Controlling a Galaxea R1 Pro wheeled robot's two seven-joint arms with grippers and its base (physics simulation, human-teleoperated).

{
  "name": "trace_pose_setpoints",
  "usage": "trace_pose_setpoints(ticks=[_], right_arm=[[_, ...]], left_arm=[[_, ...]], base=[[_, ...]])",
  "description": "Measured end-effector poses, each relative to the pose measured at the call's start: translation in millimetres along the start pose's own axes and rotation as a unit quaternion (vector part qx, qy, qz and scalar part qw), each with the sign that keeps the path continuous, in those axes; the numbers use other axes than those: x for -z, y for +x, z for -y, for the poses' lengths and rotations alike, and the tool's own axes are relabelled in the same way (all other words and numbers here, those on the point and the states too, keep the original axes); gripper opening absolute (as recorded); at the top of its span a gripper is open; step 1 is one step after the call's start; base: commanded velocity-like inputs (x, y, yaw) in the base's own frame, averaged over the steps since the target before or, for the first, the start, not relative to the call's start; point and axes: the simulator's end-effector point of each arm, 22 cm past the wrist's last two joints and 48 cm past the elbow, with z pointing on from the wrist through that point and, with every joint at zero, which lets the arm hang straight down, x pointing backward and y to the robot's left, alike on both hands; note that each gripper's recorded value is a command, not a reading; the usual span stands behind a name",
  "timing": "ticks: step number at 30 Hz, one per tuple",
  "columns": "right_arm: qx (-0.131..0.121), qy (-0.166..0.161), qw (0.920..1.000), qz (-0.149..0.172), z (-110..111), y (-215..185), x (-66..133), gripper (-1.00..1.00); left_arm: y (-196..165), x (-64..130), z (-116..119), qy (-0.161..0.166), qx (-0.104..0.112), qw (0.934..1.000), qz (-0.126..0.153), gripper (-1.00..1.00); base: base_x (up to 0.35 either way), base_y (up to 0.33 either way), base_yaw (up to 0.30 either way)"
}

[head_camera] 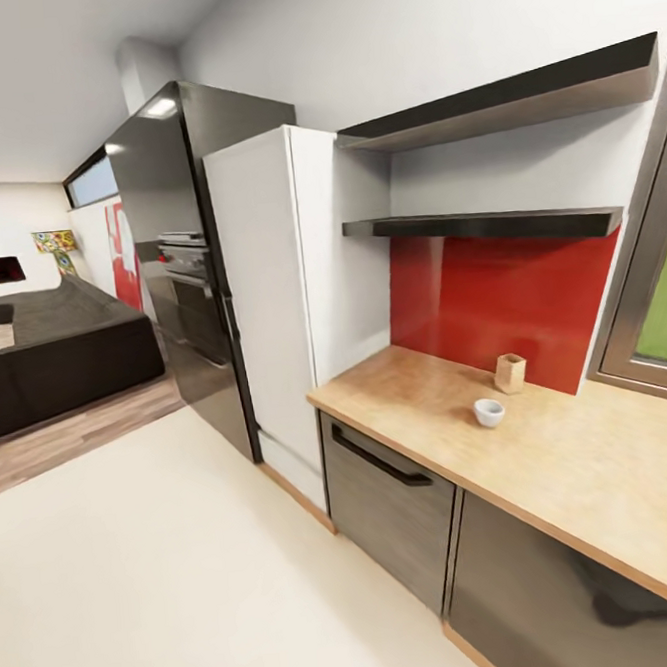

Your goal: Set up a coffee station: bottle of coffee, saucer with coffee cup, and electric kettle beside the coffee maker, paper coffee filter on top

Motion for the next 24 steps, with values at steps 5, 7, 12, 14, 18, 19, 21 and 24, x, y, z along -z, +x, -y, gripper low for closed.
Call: trace_pose_setpoints(ticks=[5,7,12,14,18,19,21,24], right_arm=[[0.000,0.001,1.0000,0.000,1.8,-0.3,-0.1,1.00],[0.000,0.001,1.0000,0.000,1.9,-0.4,-0.1,1.00],[0.000,0.001,1.0000,0.000,2.0,-0.2,-0.1,1.00],[0.000,0.001,1.0000,0.000,2.0,-0.4,-0.2,1.00],[0.000,0.001,1.0000,0.000,1.9,-0.4,-0.2,1.00],[0.000,0.001,1.0000,0.000,1.9,-0.4,-0.2,1.00],[0.000,0.001,1.0000,0.000,1.9,-0.5,-0.2,1.00],[0.000,0.001,1.0000,0.000,1.9,-0.1,-0.2,1.00]], left_arm=[[0.0,0.0,0.0,0.000,0.000,1.0000,0.000,1.00],[0.0,0.0,0.0,0.000,0.000,1.0000,0.000,1.00],[0.0,0.0,0.0,0.000,0.000,1.0000,0.000,1.00],[0.0,0.0,0.0,0.000,0.000,1.0000,0.000,1.00],[0.0,0.0,0.0,0.000,0.000,1.0000,0.000,1.00],[0.0,0.0,0.0,0.000,0.000,1.0000,0.000,1.00],[0.0,0.0,0.0,0.000,0.000,1.0000,0.000,1.00],[0.0,0.0,0.0,0.000,0.000,1.0000,0.000,1.00]], base=[[0.249,0.249,-0.263],[0.249,0.249,-0.263],[0.248,0.251,-0.263],[0.237,0.268,-0.263],[0.202,0.282,-0.263],[0.187,0.287,-0.263],[0.185,0.287,-0.263],[0.197,0.286,-0.263]])
